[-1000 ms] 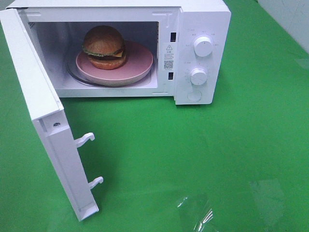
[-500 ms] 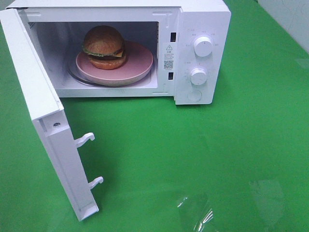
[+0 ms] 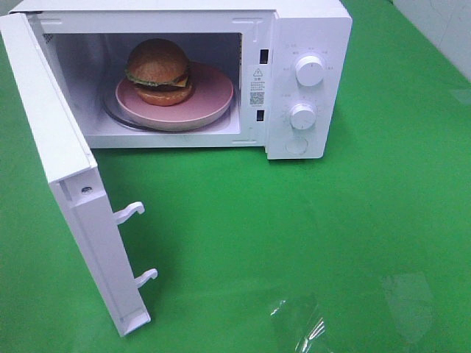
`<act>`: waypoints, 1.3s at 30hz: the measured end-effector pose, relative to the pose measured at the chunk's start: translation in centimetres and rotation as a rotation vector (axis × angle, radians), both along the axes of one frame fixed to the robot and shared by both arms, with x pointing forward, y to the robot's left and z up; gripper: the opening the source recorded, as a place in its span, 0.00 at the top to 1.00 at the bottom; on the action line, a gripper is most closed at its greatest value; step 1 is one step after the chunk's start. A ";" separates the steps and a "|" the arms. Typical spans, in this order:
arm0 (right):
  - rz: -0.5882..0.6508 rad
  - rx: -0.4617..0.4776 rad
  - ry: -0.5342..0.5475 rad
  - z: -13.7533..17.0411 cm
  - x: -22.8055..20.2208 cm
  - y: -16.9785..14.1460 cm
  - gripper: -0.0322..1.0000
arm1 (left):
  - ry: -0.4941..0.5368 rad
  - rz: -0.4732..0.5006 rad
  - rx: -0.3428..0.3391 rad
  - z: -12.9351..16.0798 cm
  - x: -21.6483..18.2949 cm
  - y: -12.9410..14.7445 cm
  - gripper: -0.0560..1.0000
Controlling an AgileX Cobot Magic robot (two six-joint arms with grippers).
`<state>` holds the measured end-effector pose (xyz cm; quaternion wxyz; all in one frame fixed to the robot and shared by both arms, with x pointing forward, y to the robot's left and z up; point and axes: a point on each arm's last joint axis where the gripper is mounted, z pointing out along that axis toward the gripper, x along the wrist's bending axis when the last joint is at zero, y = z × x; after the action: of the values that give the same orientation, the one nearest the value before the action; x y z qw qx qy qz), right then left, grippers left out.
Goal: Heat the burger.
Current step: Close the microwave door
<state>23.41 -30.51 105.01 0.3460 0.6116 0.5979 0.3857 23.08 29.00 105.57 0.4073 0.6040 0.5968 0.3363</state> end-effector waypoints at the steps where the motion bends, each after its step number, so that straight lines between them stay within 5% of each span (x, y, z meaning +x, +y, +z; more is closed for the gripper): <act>1: 0.000 0.000 0.000 0.0 0.0 0.0 0.24 | 0.000 0.000 0.000 0.0 0.0 0.0 0.04; 13: 0.000 0.000 0.000 0.0 0.0 0.0 0.24 | 0.006 0.001 -0.003 0.0 0.1 0.0 0.04; 20: 0.000 0.000 0.000 0.0 0.0 0.0 0.24 | -0.033 0.037 -0.065 1.6 1.1 0.1 0.18; 24: 0.000 0.000 0.000 0.0 0.0 0.0 0.24 | -0.076 0.052 -0.076 2.8 3.0 0.2 0.37; 27: 0.000 0.000 0.000 0.0 0.0 0.0 0.24 | -0.076 0.055 -0.077 2.9 3.4 0.3 0.41; 29: 0.000 0.000 0.000 0.0 0.0 0.0 0.24 | -0.063 0.064 -0.081 3.2 5.1 0.4 0.57; 32: 0.000 0.000 0.000 0.0 0.0 0.0 0.24 | -0.054 0.069 -0.083 3.2 6.0 0.5 0.63; 36: 0.000 0.000 0.000 0.0 0.0 0.0 0.24 | -0.031 0.080 -0.084 3.3 8.4 0.6 0.93; 39: 0.000 0.000 0.000 0.0 0.0 0.0 0.24 | -0.032 0.086 -0.085 3.3 9.3 0.7 0.95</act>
<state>23.41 -30.51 105.01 0.3460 0.6116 0.5979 0.3857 32.42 29.70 108.83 0.4272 0.5545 0.6294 0.3373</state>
